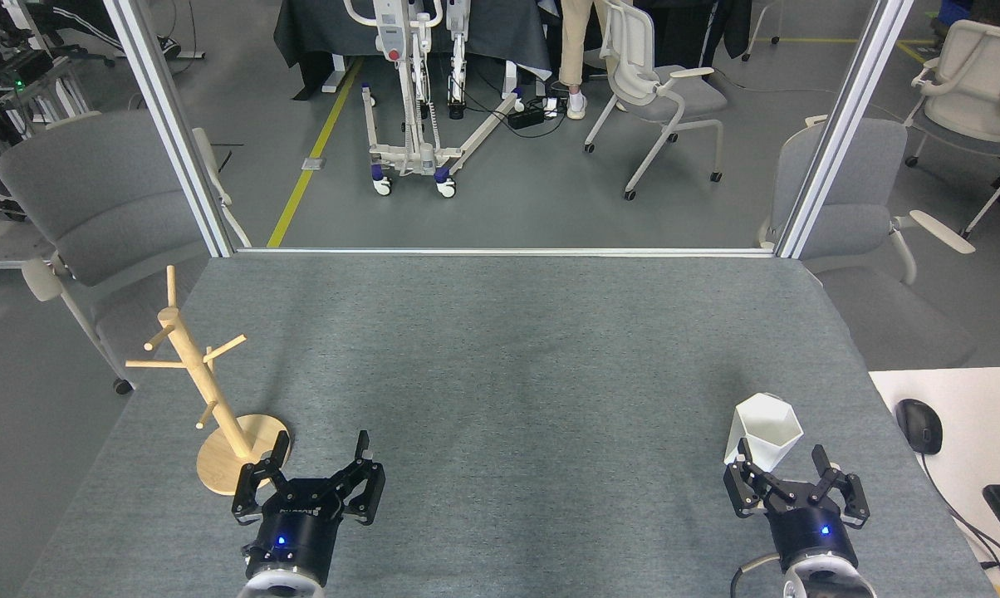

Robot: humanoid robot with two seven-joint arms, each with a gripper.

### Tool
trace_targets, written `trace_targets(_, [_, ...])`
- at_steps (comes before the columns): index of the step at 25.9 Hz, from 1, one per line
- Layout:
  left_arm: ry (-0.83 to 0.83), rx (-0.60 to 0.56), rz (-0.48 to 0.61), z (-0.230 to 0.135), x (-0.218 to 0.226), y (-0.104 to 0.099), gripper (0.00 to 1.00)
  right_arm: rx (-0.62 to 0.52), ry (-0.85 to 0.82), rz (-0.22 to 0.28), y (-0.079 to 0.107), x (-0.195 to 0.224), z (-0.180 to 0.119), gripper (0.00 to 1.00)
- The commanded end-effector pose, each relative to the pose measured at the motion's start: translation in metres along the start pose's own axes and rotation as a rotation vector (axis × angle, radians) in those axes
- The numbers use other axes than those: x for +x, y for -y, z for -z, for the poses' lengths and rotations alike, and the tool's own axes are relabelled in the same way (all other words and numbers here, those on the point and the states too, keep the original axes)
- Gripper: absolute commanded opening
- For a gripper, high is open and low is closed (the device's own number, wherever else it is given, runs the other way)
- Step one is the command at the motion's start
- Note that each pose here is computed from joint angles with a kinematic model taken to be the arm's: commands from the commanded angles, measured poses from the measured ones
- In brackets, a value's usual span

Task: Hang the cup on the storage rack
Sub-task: 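Close the right gripper on the white cup's rim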

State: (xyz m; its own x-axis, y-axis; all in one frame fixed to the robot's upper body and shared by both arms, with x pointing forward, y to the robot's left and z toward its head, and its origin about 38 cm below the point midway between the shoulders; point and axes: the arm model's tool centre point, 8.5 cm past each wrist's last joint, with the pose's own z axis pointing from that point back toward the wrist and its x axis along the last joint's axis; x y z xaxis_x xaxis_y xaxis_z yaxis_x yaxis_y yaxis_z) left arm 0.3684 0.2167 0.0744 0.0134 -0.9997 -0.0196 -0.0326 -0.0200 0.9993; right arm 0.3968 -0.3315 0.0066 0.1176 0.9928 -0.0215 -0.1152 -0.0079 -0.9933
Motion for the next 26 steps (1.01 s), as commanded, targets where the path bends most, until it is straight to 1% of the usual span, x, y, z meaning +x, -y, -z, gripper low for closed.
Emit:
trace_targets(1, [0.001, -0.007, 0.001, 0.000, 0.000, 0.002, 0.99, 0.002, -0.001, 0.002, 0.002, 0.001, 0.007, 1.00])
trace_targets(5, [0.001, -0.010, 0.000, 0.001, 0.000, 0.003, 0.99, 0.017, -0.001, 0.010, -0.001, 0.003, 0.013, 1.00])
trace_targets(12, [0.000, -0.021, 0.000, 0.000, 0.000, 0.006, 0.99, 0.021, 0.000, 0.006, 0.000, 0.001, 0.016, 1.00])
trace_targets(15, [0.002, -0.027, 0.000, 0.000, 0.001, 0.008, 0.99, 0.040, -0.001, 0.008, -0.006, 0.002, 0.016, 1.00])
trace_targets(24, [-0.001, -0.047, -0.002, 0.002, 0.001, 0.015, 0.99, 0.043, 0.002, 0.012, -0.002, 0.004, 0.028, 1.00])
trace_targets(26, [0.000, -0.044, -0.003, 0.004, 0.001, 0.014, 0.99, 0.040, 0.002, 0.011, 0.001, 0.004, 0.031, 1.00])
